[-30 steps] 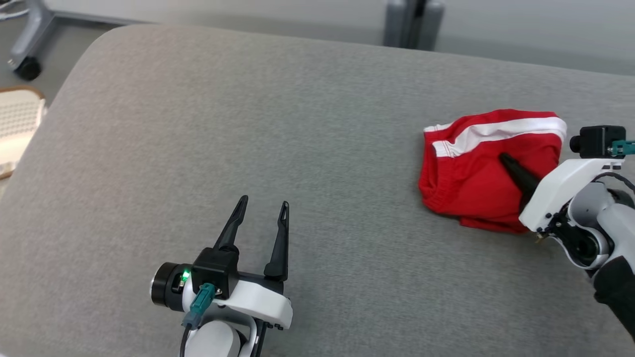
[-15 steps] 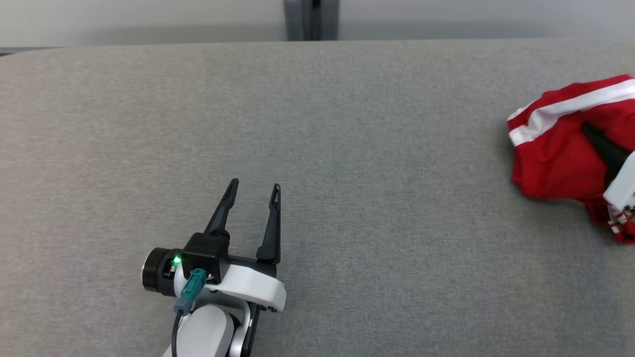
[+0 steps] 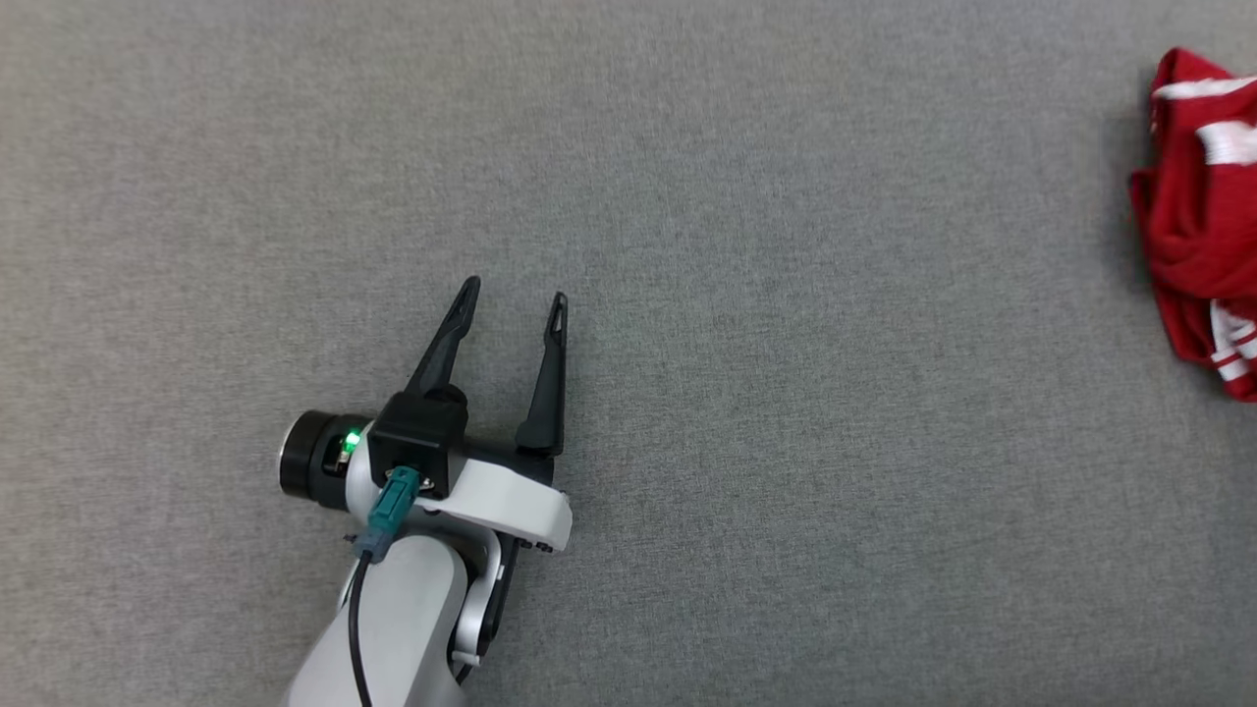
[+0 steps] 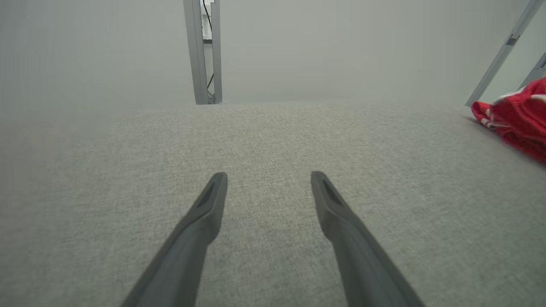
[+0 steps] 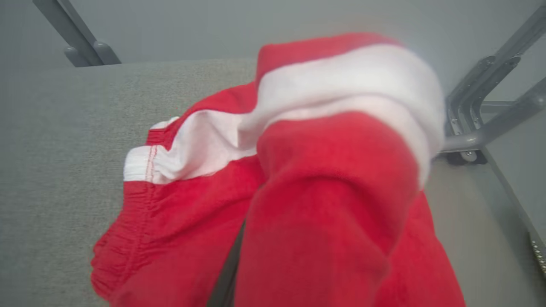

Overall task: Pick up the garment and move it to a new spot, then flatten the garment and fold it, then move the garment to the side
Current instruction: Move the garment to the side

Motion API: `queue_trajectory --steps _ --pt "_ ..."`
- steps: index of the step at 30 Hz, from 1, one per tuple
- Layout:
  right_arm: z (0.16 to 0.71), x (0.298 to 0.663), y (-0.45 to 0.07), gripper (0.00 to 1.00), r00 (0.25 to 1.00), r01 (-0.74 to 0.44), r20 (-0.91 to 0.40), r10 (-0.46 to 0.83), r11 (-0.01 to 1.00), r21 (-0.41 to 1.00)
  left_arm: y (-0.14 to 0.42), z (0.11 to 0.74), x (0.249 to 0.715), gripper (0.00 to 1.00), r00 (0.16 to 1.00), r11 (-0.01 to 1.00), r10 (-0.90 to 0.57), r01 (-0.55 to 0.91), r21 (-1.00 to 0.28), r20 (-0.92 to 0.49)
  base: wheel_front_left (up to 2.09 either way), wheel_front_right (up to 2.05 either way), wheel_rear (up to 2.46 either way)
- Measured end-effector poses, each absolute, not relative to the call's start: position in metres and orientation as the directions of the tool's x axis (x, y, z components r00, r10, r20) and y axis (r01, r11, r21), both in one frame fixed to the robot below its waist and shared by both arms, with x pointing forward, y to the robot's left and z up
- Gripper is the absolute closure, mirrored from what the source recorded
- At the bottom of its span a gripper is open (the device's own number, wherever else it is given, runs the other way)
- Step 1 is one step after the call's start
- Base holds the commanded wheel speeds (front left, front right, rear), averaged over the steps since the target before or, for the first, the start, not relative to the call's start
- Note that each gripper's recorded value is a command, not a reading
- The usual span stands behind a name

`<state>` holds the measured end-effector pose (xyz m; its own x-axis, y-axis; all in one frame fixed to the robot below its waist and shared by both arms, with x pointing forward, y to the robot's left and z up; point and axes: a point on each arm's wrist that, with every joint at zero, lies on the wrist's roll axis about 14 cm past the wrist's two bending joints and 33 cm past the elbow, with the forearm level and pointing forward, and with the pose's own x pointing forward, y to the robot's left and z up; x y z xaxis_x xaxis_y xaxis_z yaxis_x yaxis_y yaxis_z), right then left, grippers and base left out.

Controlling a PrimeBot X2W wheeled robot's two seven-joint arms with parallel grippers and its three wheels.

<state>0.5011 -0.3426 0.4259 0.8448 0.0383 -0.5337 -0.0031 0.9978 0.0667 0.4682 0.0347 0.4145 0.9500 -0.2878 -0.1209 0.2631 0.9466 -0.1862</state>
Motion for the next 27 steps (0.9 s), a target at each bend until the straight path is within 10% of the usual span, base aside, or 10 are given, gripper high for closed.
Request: queue_trajectory --steps 13,14,15,27 --pt "0.367 0.508 -0.397 1.00 0.770 -0.050 -0.622 -0.140 0.959 -0.278 0.026 0.385 0.488 0.00 0.939 0.938 -0.310 0.278 -0.206 -0.146 0.00 0.00 0.00" --pt "0.365 0.510 -0.396 0.33 0.771 -0.056 -0.621 -0.140 0.957 -0.285 0.027 0.386 0.489 0.00 0.940 0.938 -0.308 0.275 -0.209 -0.146 0.00 0.00 0.00" --pt "0.363 0.511 -0.397 0.00 0.771 -0.063 -0.621 -0.143 0.953 -0.298 0.027 0.386 0.489 0.00 0.941 0.939 -0.306 0.273 -0.209 -0.145 0.00 0.00 0.00" --pt "0.387 0.509 -0.406 0.00 0.774 -0.094 -0.601 -0.198 0.904 -0.418 0.044 0.402 0.479 0.00 0.955 0.956 -0.261 0.235 -0.176 -0.140 0.00 0.00 0.00"
